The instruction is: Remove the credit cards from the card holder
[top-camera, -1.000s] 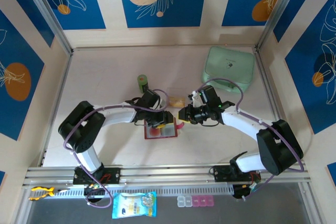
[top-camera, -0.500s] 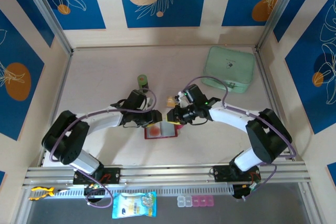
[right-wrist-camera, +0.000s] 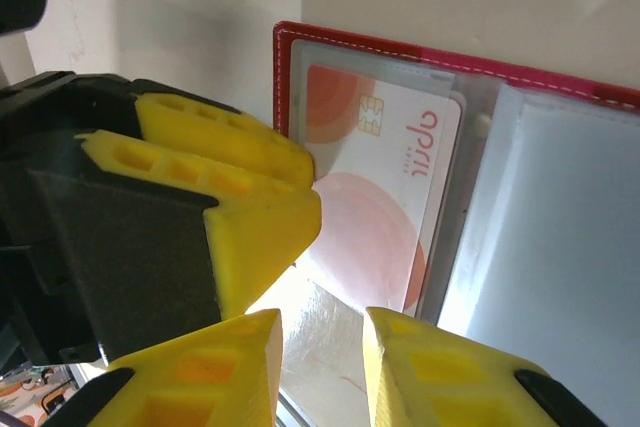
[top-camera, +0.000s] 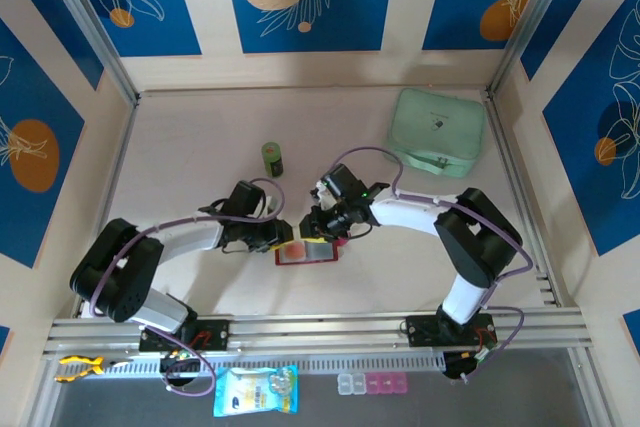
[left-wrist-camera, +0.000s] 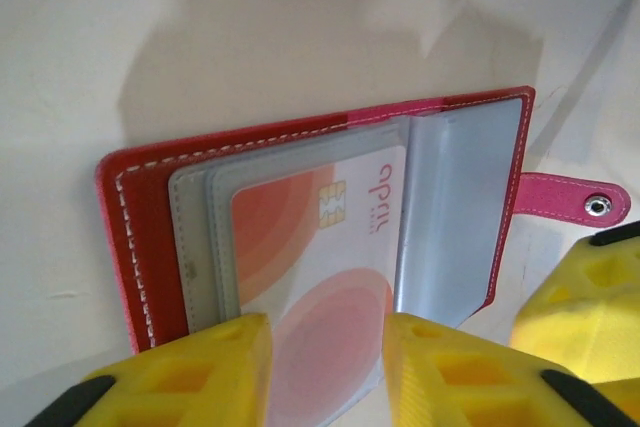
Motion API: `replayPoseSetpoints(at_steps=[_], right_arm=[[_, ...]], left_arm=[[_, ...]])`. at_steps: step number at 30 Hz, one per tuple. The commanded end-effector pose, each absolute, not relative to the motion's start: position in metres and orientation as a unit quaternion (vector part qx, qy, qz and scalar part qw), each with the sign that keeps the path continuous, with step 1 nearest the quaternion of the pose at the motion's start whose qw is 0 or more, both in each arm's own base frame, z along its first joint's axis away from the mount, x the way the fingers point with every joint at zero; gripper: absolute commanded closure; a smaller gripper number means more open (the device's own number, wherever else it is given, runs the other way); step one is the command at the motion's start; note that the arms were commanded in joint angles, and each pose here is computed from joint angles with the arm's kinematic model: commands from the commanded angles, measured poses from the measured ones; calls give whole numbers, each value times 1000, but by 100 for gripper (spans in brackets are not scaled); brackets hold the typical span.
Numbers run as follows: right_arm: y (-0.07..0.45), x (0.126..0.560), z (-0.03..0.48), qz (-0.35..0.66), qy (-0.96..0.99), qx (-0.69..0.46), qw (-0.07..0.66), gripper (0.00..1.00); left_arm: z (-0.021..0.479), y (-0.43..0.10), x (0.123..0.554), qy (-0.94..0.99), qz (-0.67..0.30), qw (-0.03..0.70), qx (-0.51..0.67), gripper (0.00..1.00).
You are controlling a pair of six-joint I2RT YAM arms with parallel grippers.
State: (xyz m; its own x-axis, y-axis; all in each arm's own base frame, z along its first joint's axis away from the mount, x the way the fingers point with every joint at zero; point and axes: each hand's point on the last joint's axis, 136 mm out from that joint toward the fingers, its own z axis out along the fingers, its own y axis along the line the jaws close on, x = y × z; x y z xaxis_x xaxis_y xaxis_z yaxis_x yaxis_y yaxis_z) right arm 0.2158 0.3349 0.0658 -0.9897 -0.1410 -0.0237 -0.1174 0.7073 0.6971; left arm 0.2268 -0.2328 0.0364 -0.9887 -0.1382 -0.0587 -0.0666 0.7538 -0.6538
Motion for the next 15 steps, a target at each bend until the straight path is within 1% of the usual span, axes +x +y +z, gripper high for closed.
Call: replayPoseSetpoints(at_steps=[1, 8, 15], right_arm=[[337, 214, 61, -360, -930, 68, 28, 72], [337, 212, 50, -349, -934, 67, 38, 72], [341, 210, 46, -352, -932, 73, 46, 72]], left_arm=[[33, -230, 222, 934, -352, 45, -49, 72], [29, -223, 217, 937, -343, 45, -52, 80], [33, -219, 217, 938, -338, 53, -53, 81]])
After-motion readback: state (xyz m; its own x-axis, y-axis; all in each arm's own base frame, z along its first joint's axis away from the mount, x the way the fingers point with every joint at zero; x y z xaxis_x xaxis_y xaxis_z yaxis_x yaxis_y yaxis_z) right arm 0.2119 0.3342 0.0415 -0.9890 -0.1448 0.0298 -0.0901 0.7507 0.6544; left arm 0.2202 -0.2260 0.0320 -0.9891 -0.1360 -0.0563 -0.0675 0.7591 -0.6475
